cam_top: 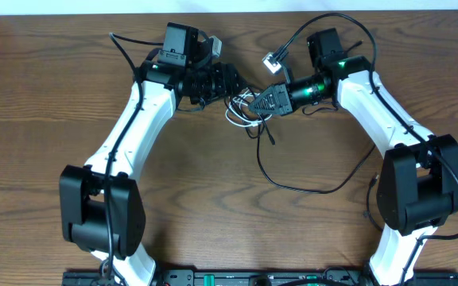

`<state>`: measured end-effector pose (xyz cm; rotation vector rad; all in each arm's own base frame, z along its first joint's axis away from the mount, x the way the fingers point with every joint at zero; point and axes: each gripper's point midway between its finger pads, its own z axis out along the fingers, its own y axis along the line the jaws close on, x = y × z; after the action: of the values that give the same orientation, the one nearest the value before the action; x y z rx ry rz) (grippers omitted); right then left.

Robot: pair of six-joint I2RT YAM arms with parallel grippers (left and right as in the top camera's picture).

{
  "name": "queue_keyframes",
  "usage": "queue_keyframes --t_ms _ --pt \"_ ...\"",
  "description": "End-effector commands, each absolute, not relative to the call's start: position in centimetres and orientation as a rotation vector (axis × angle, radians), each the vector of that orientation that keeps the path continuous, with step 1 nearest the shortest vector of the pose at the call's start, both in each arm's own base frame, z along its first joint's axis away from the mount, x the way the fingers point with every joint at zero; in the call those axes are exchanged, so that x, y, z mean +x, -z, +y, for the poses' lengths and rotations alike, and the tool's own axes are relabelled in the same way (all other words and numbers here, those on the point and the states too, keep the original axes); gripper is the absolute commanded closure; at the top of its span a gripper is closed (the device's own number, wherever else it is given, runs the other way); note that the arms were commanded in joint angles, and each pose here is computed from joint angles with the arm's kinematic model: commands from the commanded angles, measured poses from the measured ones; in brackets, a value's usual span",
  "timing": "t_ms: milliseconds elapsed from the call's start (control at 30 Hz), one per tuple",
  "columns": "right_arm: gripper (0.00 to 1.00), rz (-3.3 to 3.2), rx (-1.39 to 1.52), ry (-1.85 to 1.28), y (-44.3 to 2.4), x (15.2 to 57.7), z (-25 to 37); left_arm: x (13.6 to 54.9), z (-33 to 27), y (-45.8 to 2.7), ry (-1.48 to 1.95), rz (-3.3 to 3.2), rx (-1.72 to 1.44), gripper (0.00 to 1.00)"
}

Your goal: Untangle cables

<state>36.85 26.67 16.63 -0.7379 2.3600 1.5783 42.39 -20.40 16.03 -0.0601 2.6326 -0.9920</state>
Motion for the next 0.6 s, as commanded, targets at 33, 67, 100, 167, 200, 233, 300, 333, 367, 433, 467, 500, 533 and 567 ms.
queue_keyframes --t_ms 33,67,100,167,200,233,300,333,367,433,467,500,533,567 --pt "0.99 2.336 -0.822 -1.565 -17.3 35.5 27.2 43.6 -20.3 -15.6 0.983 2.61 -0.082 0.37" --pt "0.99 2.351 -0.822 -1.551 -17.1 35.4 27.3 43.8 -20.4 -15.7 0.987 2.603 -0.089 0.36" --pt "0.99 2.358 -0.828 -1.545 -17.0 35.3 27.4 44.0 -20.4 -15.8 0.991 2.597 -0.099 0.36" --pt "0.99 2.359 -0.838 -1.545 -17.0 35.1 27.6 44.2 -20.5 -16.0 1.001 2.586 -0.114 0.34" --pt "0.99 2.358 -0.843 -1.542 -16.9 35.1 27.7 44.2 -20.6 -16.0 1.005 2.584 -0.122 0.34" --pt "0.99 2.356 -0.846 -1.539 -16.9 35.1 27.8 44.2 -20.7 -16.1 1.017 2.585 -0.129 0.34" --pt "0.99 2.344 -0.852 -1.534 -17.0 35.3 27.9 43.9 -21.1 -16.3 1.061 2.585 -0.112 0.33" --pt "0.99 2.335 -0.856 -1.53 -17.0 35.4 27.9 43.6 -21.4 -16.5 1.093 2.587 -0.101 0.34" --pt "0.99 2.328 -0.859 -1.526 -17.1 35.5 27.9 43.3 -21.6 -16.6 1.118 2.589 -0.088 0.33" --pt "0.99 2.313 -0.866 -1.519 -17.2 35.8 28.0 42.8 -22.0 -16.9 1.162 2.591 -0.058 0.34" --pt "0.99 2.324 -0.855 -1.506 -17.0 35.9 27.9 42.6 -22.2 -17.0 1.18 2.589 -0.038 0.34" --pt "0.99 2.338 -0.845 -1.489 -16.8 36.1 27.8 42.4 -22.3 -17.0 1.189 2.594 -0.033 0.34" --pt "0.99 2.35 -0.84 -1.478 -16.7 36.1 27.8 42.3 -22.3 -16.9 1.19 2.6 -0.036 0.33" --pt "0.99 2.354 -0.838 -1.473 -16.6 36.2 27.7 42.2 -22.2 -16.8 1.19 2.608 -0.041 0.34"
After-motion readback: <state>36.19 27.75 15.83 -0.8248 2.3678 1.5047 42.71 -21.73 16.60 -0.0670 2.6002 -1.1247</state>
